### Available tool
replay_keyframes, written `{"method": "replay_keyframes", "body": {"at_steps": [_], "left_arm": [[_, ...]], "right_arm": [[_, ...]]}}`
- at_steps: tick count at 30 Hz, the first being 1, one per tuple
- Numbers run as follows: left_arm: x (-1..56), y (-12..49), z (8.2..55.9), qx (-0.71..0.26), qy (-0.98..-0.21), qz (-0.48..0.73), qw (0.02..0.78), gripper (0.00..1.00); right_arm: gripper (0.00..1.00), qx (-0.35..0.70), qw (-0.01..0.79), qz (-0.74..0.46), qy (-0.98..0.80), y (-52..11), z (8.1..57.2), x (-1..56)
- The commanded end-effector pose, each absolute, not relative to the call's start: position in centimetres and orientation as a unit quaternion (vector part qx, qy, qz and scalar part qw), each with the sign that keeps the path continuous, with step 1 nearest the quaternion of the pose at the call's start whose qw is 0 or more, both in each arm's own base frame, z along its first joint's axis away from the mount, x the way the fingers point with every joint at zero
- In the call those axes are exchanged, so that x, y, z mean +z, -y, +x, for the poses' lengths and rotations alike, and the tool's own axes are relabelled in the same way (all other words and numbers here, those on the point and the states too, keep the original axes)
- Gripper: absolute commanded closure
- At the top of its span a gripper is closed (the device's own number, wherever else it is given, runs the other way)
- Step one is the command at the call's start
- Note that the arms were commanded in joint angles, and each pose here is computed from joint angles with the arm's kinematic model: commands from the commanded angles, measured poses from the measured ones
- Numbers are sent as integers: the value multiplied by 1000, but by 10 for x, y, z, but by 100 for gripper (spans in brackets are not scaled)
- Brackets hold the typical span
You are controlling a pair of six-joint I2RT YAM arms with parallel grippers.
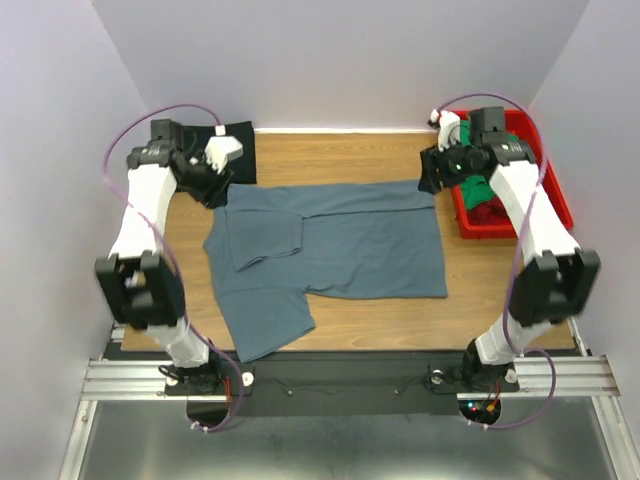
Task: Fold and stack the t-shirts
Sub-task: Fold the tshirt
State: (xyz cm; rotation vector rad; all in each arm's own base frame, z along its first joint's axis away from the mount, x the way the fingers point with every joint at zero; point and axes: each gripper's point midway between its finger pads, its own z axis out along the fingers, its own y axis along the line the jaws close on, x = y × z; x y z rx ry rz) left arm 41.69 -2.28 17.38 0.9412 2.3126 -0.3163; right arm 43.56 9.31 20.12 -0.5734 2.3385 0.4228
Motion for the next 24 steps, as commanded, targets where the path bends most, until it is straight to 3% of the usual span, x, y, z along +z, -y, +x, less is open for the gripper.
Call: {"method": "replay_keyframes", "body": {"at_steps": [1, 8, 11, 24], "left_arm": [[177, 35, 315, -170, -838, 453, 251, 41], [147, 31, 240, -157, -834, 484, 214, 45], [135, 25, 220, -132, -830, 500, 210, 46], [89, 12, 191, -99, -840, 511, 154, 48]], "right_arm": [[37, 180, 259, -322, -892, -96, 346, 182], [50, 90, 200, -428, -877, -68, 238, 140], [52, 54, 192, -448, -872, -58, 220, 118], [59, -7, 192, -463, -865, -52, 219, 61]]}}
